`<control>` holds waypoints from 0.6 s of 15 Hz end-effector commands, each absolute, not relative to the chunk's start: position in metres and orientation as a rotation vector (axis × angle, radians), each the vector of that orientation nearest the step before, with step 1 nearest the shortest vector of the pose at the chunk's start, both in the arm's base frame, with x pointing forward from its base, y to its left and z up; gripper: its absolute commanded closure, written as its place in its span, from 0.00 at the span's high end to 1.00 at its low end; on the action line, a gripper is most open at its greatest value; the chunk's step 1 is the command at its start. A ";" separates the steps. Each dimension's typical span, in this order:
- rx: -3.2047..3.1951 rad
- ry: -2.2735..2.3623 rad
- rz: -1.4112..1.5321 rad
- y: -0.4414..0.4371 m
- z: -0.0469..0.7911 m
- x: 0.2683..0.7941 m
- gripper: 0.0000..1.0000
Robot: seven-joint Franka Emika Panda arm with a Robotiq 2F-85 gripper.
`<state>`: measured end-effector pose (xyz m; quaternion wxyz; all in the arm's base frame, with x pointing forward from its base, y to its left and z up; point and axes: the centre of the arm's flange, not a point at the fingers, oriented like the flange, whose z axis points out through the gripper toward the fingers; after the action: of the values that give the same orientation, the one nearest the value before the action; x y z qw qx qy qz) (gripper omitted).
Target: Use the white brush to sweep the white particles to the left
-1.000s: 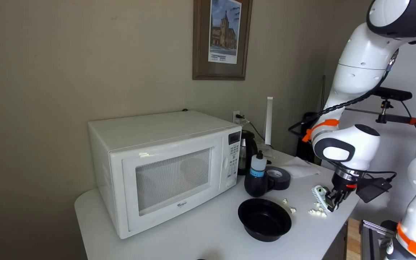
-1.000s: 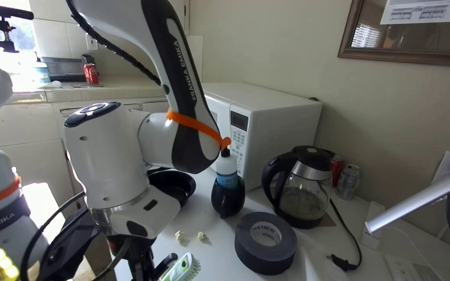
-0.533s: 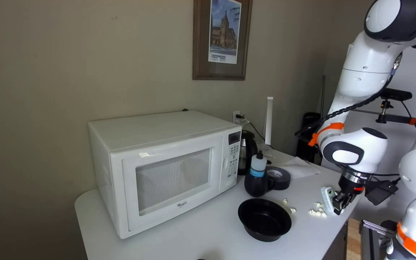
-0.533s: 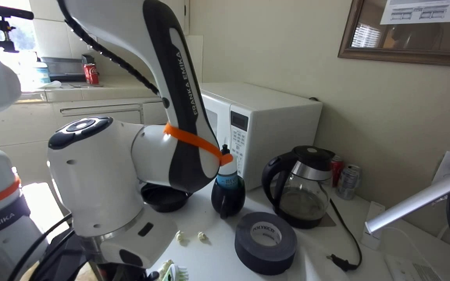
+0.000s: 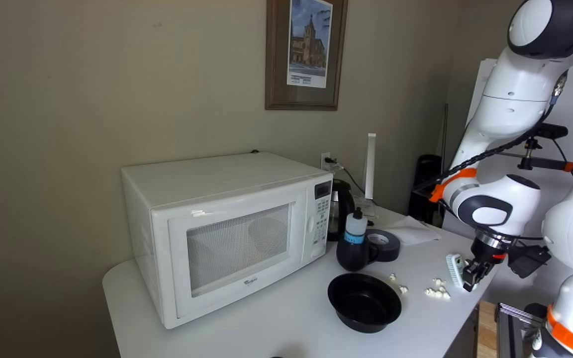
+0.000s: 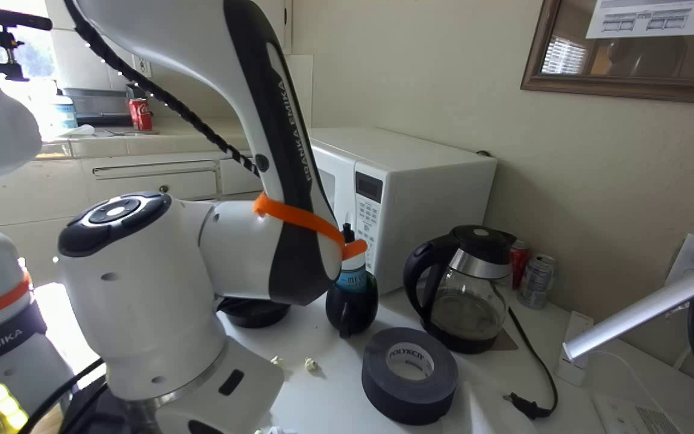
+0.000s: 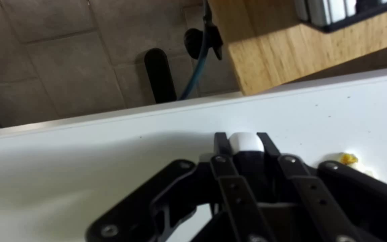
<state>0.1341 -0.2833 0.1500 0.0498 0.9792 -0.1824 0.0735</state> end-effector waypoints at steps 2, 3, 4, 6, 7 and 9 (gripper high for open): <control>3.067 -0.451 0.190 -0.272 0.164 0.171 0.06; 3.080 -0.416 0.184 -0.267 0.163 0.178 0.06; 3.085 -0.387 0.182 -0.262 0.162 0.185 0.06; 3.098 -0.322 0.179 -0.252 0.160 0.197 0.06; 3.103 -0.290 0.181 -0.246 0.160 0.203 0.06; 3.113 -0.230 0.190 -0.236 0.161 0.212 0.06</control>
<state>0.1990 -0.2530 0.1502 0.0315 0.9911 -0.0987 0.0832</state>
